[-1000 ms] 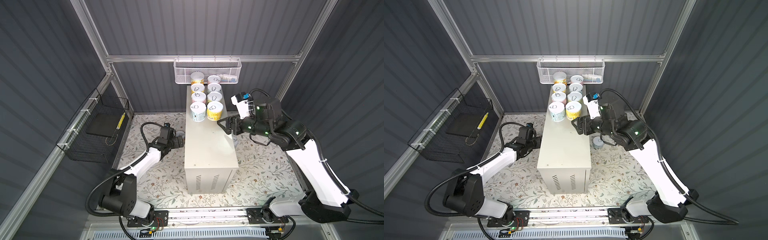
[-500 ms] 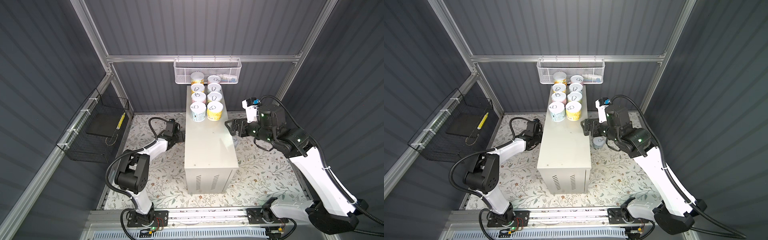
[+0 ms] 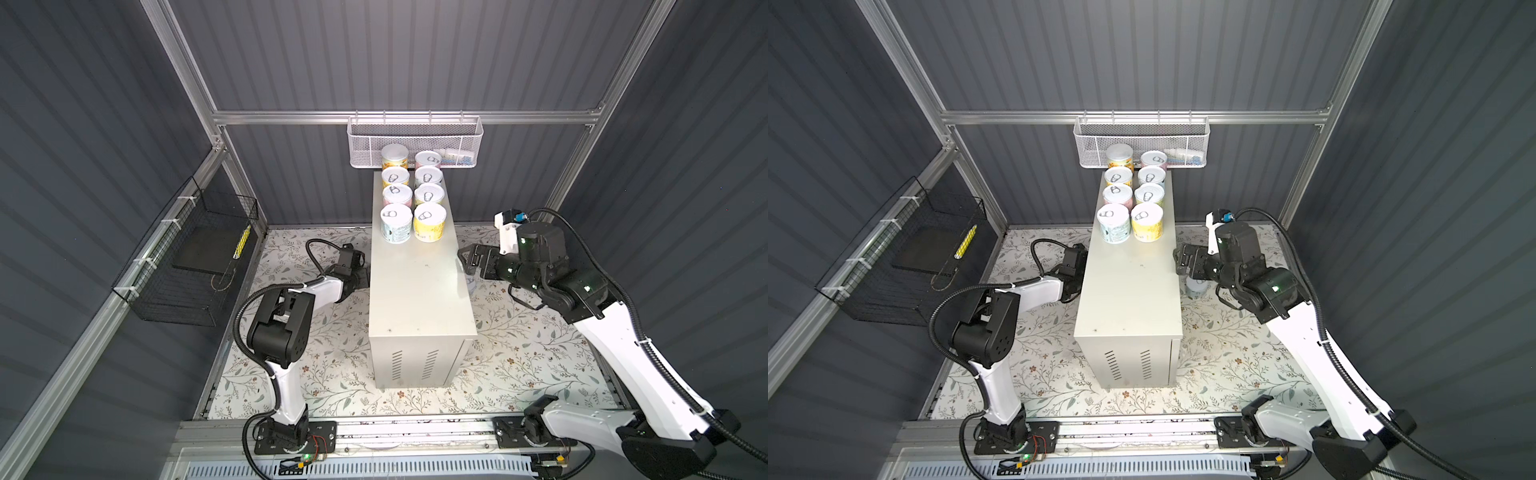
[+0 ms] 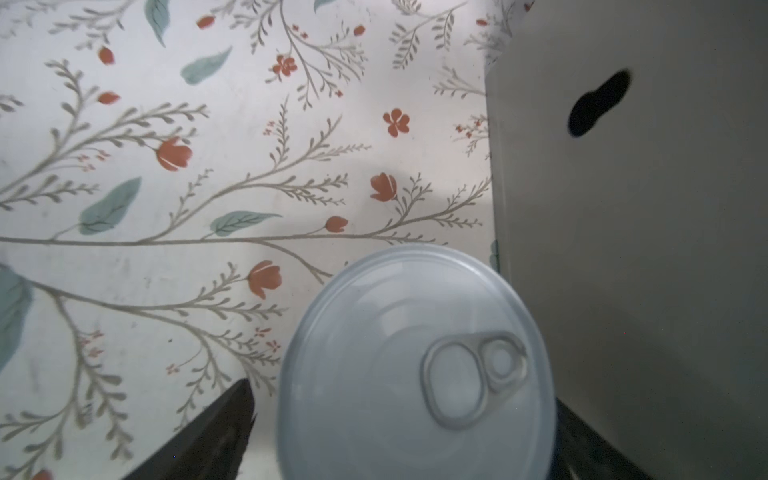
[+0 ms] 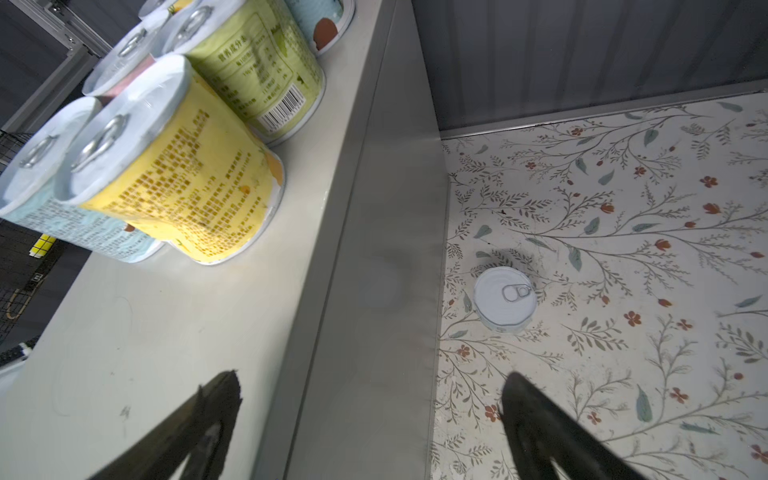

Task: Place and organize the canned foods onto the counter
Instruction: 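Open the right gripper and withdraw it while the left gripper rises from the floor, then lift the grasped orange-labelled can up beside the cabinet with the left gripper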

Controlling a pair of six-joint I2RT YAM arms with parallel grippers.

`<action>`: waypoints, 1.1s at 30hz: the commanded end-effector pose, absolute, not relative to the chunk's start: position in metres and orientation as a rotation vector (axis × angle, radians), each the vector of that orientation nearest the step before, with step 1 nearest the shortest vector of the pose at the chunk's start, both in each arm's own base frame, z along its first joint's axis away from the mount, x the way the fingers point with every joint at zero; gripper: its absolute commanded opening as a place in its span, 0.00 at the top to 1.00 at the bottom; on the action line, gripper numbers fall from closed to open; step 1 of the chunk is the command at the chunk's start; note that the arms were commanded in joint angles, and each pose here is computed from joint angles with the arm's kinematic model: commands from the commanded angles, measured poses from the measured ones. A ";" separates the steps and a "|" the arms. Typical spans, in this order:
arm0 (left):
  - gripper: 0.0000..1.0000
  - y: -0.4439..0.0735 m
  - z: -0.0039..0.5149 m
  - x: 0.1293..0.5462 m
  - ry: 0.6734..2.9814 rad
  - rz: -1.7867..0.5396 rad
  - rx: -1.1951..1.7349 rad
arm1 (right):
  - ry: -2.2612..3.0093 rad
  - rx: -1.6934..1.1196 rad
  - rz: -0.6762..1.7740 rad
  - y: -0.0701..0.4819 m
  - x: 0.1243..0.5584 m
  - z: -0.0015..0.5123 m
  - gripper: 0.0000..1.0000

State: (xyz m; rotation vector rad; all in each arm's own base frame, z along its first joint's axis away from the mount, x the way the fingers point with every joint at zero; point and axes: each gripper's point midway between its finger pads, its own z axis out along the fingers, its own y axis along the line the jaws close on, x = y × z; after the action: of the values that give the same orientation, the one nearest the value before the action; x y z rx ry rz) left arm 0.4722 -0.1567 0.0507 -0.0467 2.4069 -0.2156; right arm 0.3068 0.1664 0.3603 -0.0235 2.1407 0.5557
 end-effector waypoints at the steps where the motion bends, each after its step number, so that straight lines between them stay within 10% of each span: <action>1: 0.02 -0.156 0.052 0.487 2.365 -0.201 -0.073 | 2.113 -0.018 0.601 0.171 0.308 0.370 0.01; 22: 0.21 -0.151 0.034 0.491 2.353 -0.170 -0.122 | 2.139 -0.039 0.609 0.178 0.313 0.357 0.01; 29: 0.49 -0.147 0.045 0.486 2.343 -0.150 -0.105 | 2.162 -0.045 0.615 0.182 0.316 0.347 0.01; 33: 1.00 -0.143 0.052 0.482 2.347 -0.121 -0.093 | 2.159 -0.032 0.607 0.180 0.317 0.343 0.01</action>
State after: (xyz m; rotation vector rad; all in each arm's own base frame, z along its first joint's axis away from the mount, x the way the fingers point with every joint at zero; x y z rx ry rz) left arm 0.4875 -0.1493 0.0379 -0.0994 2.3567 -0.1549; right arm 0.3155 0.1809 0.3484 -0.0401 2.1575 0.6097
